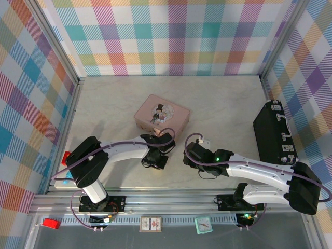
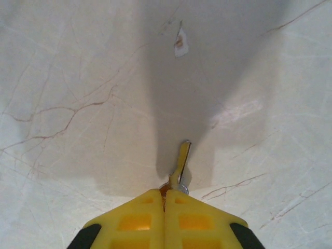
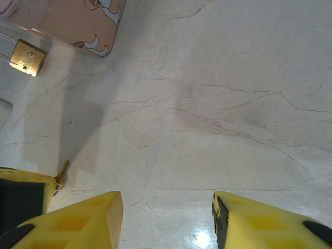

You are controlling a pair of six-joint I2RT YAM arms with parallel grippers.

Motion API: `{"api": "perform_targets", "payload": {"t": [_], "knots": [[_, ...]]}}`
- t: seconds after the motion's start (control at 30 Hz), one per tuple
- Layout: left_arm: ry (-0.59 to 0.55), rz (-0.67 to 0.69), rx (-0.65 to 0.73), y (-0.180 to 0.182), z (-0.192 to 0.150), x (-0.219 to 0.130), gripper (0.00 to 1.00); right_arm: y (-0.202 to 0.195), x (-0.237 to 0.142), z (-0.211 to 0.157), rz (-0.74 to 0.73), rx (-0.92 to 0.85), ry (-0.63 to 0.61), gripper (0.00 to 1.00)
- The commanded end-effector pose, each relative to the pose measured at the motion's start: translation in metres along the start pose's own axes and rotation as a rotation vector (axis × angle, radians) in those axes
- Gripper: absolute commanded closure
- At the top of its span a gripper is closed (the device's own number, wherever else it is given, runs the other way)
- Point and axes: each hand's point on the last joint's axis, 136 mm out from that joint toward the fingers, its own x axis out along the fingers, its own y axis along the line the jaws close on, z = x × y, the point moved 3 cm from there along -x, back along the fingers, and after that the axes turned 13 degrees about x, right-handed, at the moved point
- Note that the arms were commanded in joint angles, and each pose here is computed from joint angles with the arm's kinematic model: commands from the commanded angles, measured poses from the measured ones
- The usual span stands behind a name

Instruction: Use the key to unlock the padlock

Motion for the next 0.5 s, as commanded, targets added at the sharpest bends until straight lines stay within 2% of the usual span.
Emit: {"api": "perform_targets", "payload": {"t": [0.0,0.1,0.2,0.37,0.47], "knots": [[-0.07,-0.049,-0.063,-0.003,0.008,-0.009,1.0,0.001,0.003,-0.003,0.009,0.009,0.01,0.5],[-0.153,-0.106,-0.128,-0.006,0.018,-0.019,1.0,0.008,0.005,-0.006,0.06,0.035,0.03,0.5],[-0.282,-0.184,-0.236,-0.007,0.031,-0.037,1.0,0.022,0.007,-0.012,0.163,0.077,0.063,0.5],[-0.527,-0.3,-0.424,-0.001,0.054,-0.085,1.0,0.038,0.007,-0.014,0.27,0.193,0.097,0.51],[-0.616,-0.361,-0.516,0.0,0.063,-0.104,1.0,0.051,0.007,-0.012,0.361,0.287,0.106,0.51]]}}
